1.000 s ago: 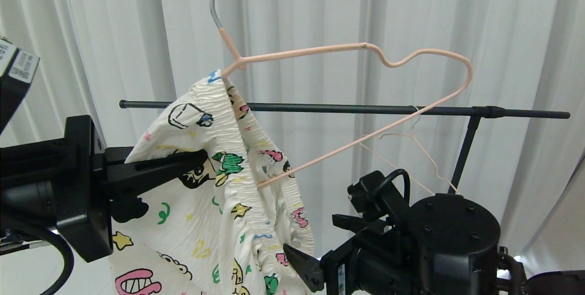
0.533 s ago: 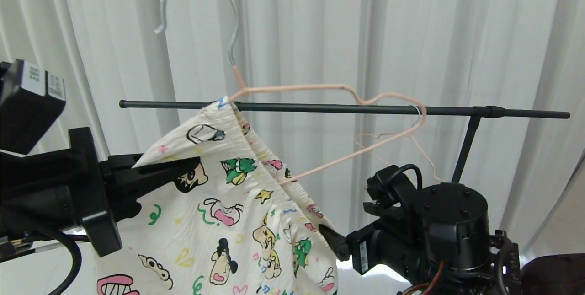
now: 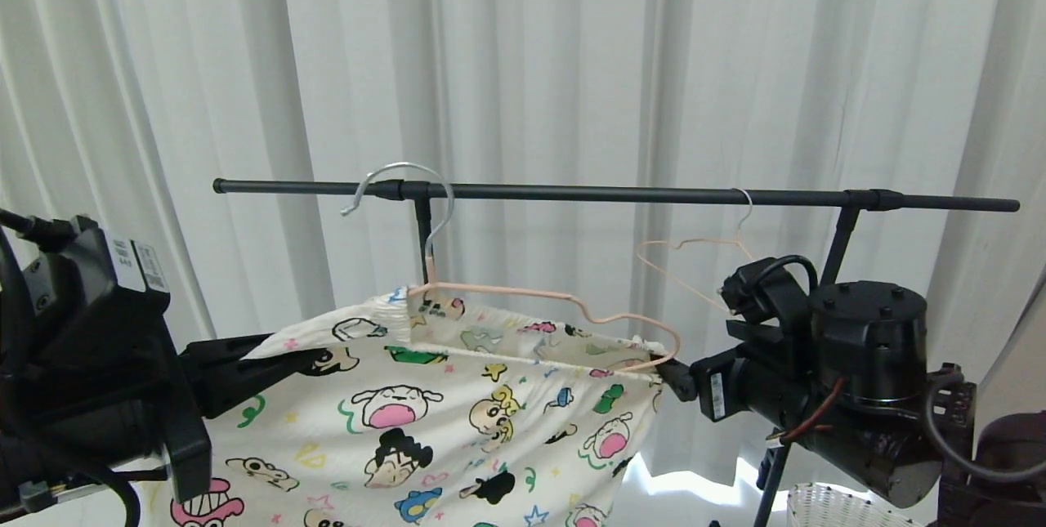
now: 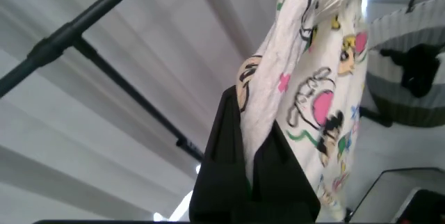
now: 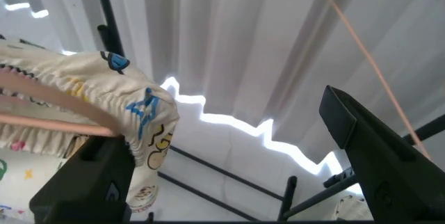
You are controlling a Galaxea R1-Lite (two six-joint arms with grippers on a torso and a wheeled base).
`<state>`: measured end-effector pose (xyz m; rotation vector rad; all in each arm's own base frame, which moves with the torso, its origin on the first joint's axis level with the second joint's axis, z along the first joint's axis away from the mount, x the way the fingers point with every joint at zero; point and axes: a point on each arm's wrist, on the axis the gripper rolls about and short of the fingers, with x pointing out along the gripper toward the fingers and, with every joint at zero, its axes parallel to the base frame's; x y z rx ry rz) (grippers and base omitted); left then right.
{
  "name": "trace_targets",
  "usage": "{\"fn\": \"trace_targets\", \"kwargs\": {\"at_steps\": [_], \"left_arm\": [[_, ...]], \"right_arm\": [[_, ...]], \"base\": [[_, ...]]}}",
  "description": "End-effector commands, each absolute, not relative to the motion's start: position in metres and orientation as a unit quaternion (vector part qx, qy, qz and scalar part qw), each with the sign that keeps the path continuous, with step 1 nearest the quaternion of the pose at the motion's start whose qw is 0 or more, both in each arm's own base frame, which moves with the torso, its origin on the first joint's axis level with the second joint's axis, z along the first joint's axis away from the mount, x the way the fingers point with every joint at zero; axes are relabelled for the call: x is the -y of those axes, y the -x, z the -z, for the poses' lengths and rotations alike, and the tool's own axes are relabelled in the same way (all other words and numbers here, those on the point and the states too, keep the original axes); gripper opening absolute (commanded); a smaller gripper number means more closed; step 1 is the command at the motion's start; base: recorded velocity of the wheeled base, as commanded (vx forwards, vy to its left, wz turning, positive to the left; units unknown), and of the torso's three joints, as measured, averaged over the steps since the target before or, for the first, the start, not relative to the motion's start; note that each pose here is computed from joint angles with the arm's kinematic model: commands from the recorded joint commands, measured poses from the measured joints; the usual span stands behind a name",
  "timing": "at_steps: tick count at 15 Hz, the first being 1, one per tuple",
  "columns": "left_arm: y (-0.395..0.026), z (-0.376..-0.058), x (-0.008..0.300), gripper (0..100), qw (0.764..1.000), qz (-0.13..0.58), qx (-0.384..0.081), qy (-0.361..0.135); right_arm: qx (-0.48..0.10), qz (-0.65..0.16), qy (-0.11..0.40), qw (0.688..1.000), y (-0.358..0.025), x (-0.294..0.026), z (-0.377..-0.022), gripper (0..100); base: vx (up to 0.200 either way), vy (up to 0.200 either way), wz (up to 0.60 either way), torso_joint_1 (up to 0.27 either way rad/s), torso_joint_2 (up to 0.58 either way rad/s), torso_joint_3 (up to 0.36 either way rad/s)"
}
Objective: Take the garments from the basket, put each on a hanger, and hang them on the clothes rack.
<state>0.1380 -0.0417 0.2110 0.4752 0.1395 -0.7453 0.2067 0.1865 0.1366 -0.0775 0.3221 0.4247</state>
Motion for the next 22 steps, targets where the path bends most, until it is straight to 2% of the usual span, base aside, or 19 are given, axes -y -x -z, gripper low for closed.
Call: {"fn": "trace_targets", "kwargs": {"at_steps": [1, 7, 10, 12, 15, 16, 19, 22], "left_arm": [[-0.137, -0.206, 0.038, 0, 0.904, 0.351, -0.077, -0.23], [-0.14, -0.198, 0.034, 0, 0.906, 0.336, -0.094, -0.241], [-0.149, -0.192, 0.035, 0, 0.908, 0.292, -0.125, -0.273], [-0.149, -0.193, 0.038, 0, 0.906, 0.3, -0.121, -0.271], [-0.144, -0.199, 0.047, 0, 0.913, 0.319, -0.109, -0.228], [-0.147, -0.2, 0.048, 0, 0.917, 0.313, -0.098, -0.226], [-0.163, -0.196, 0.05, 0, 0.928, 0.262, -0.105, -0.242], [-0.164, -0.194, 0.057, 0, 0.925, 0.272, -0.108, -0.242]], "right_arm": [[-0.154, -0.203, 0.036, 0.966, -0.208, -0.182, -0.14, 100], [-0.142, -0.209, 0.043, 0.967, -0.206, -0.18, -0.146, 100], [-0.125, -0.268, 0.07, 0.953, -0.198, -0.177, -0.158, 100], [-0.121, -0.292, 0.085, 0.945, -0.194, -0.177, -0.163, 100], [-0.114, -0.327, 0.098, 0.933, -0.185, -0.184, -0.166, 100], [-0.114, -0.342, 0.109, 0.926, -0.18, -0.186, -0.167, 100], [-0.111, -0.389, 0.123, 0.906, -0.169, -0.184, -0.177, 100], [-0.106, -0.419, 0.126, 0.893, -0.164, -0.184, -0.191, 100]], "base": [[0.0, 0.0, 0.0, 0.0, 0.0, 0.0], [0.0, 0.0, 0.0, 0.0, 0.0, 0.0], [0.0, 0.0, 0.0, 0.0, 0.0, 0.0], [0.0, 0.0, 0.0, 0.0, 0.0, 0.0], [0.0, 0.0, 0.0, 0.0, 0.0, 0.0], [0.0, 0.0, 0.0, 0.0, 0.0, 0.0], [0.0, 0.0, 0.0, 0.0, 0.0, 0.0], [0.0, 0.0, 0.0, 0.0, 0.0, 0.0]]}}
